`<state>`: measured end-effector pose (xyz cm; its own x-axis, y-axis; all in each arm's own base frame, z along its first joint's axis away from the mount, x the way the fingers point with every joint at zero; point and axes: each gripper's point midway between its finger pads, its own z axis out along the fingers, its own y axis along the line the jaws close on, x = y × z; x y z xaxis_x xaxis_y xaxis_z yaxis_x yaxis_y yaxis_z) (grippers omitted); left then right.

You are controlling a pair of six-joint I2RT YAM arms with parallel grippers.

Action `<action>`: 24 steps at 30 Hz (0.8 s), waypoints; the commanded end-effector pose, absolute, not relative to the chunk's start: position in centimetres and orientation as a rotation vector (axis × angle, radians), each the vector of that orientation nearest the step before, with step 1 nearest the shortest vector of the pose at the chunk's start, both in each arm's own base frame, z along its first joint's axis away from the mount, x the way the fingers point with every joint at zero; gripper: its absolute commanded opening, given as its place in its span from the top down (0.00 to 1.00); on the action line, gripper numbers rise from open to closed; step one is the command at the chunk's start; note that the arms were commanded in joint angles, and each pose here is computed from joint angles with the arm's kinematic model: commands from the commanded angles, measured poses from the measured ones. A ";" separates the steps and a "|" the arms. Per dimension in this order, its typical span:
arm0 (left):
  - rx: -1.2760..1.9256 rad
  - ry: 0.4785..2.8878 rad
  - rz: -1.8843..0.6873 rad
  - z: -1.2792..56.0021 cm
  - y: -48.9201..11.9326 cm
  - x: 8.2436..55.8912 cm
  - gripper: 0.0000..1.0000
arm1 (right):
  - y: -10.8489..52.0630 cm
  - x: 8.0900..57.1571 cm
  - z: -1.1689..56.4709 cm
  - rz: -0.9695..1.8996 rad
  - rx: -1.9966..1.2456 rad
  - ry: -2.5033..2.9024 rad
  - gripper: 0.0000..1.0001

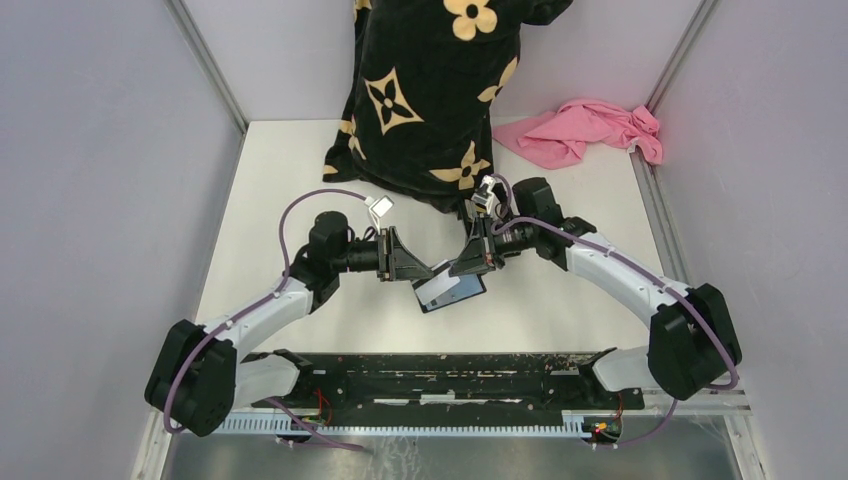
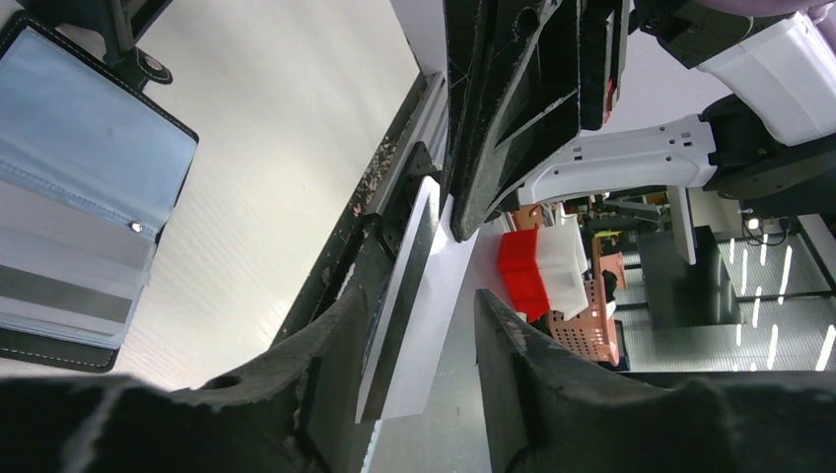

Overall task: Put the credit cards into the card holder
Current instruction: Pick up the credit card from the storage box.

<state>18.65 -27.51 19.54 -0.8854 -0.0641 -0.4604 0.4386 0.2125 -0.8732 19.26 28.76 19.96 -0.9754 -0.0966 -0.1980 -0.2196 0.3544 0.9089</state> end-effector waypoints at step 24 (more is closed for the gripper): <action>0.151 2.127 -1.692 17.4 -27.3 20.3 0.97 | 29.2 24.0 19.5 1.524 -0.304 2.464 0.63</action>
